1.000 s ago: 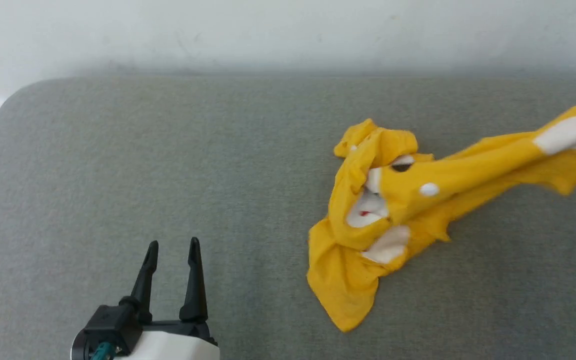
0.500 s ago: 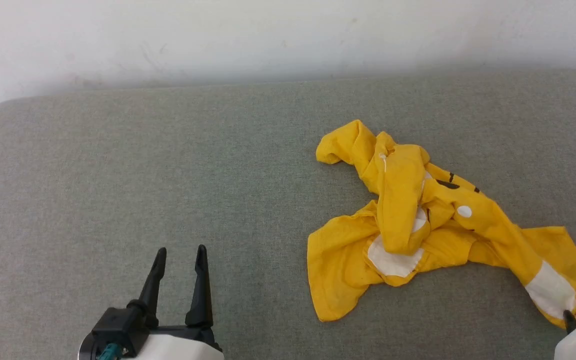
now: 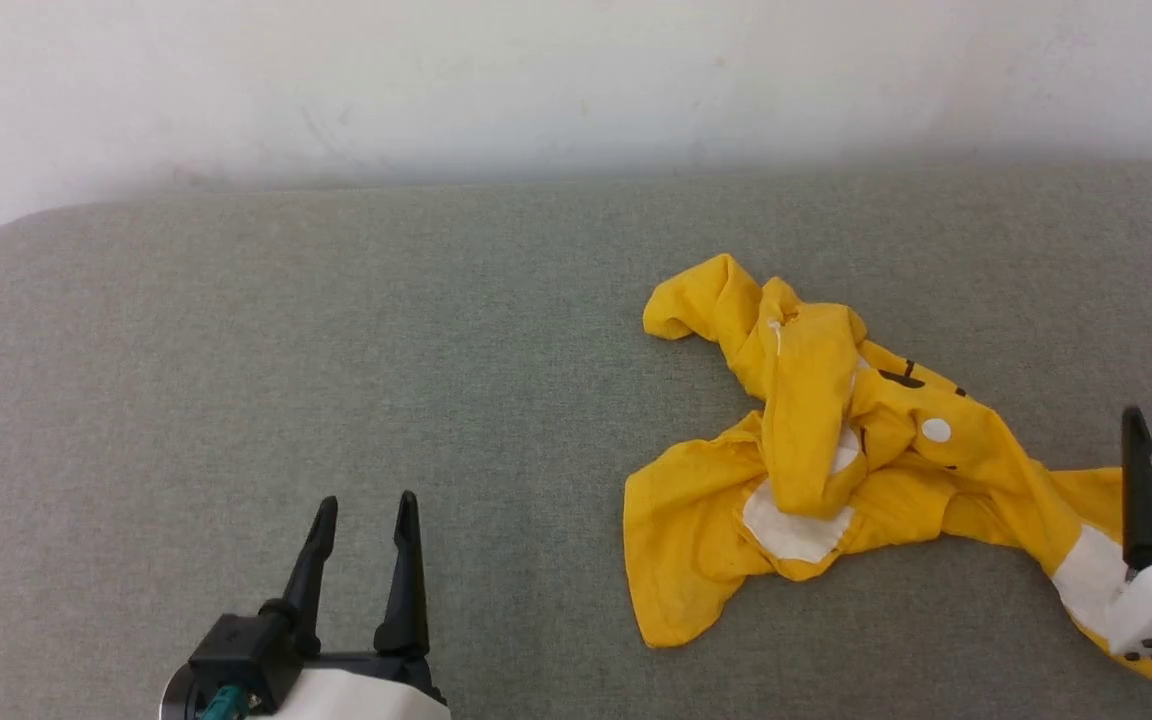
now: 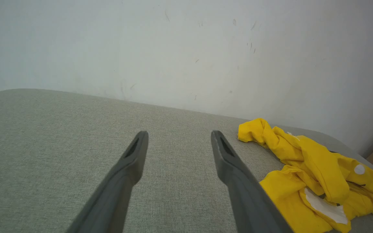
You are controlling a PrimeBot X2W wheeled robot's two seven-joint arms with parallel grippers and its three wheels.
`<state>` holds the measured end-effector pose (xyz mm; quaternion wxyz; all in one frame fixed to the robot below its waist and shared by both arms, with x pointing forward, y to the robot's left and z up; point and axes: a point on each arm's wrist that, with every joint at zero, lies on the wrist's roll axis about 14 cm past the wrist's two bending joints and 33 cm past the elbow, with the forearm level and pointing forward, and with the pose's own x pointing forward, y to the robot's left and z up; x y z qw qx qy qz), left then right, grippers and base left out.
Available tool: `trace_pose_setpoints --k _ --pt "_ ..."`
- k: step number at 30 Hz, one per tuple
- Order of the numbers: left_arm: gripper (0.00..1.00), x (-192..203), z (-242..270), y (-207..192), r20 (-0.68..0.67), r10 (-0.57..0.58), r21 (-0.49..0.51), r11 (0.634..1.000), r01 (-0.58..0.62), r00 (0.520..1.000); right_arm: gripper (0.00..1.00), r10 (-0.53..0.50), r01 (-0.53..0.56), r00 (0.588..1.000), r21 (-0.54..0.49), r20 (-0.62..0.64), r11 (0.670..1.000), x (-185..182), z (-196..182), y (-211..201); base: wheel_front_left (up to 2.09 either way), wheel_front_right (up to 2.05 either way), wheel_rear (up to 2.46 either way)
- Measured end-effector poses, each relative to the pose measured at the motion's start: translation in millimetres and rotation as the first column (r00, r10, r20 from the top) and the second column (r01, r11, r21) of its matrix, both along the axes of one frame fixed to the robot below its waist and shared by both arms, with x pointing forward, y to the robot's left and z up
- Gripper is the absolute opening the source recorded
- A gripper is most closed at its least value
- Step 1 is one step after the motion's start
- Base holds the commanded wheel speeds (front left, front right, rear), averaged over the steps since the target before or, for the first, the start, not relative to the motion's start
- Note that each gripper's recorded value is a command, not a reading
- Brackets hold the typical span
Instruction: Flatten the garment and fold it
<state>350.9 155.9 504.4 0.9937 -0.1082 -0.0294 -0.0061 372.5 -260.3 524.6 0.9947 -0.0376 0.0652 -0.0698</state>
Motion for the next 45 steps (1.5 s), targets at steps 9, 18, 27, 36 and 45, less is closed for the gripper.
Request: trace_pose_setpoints --k 9,18,27,36,45 --pt "1.00 -7.3 -0.5 6.6 -0.003 0.021 0.002 1.000 -0.021 1.000 1.00 0.092 -0.103 0.990 0.094 0.111 0.990 -10.8 5.6 38.2 0.00 0.00 0.00" --pt "1.00 -11.3 -7.0 0.7 -0.032 -0.001 0.012 1.000 0.002 0.999 1.00 0.102 -0.113 0.992 0.154 0.075 0.982 -16.1 -13.7 44.0 0.00 0.00 0.00" --pt "1.00 7.9 -6.5 -54.9 -0.130 -0.224 0.053 0.971 0.233 0.966 1.00 0.086 -0.096 0.994 0.153 0.068 0.984 -17.4 -16.5 38.9 0.00 0.00 0.00" --pt "1.00 -9.1 -61.9 -117.5 -0.438 -0.426 -0.007 0.882 0.471 0.791 1.00 0.069 -0.074 0.997 0.168 0.037 0.983 -16.5 -27.6 34.6 0.00 0.00 0.00" --pt "1.00 -16.4 -100.4 -138.7 -0.568 -0.446 -0.074 0.865 0.496 0.692 1.00 0.045 -0.045 0.999 0.186 0.004 0.981 -7.2 -45.3 28.8 0.00 0.00 0.00"
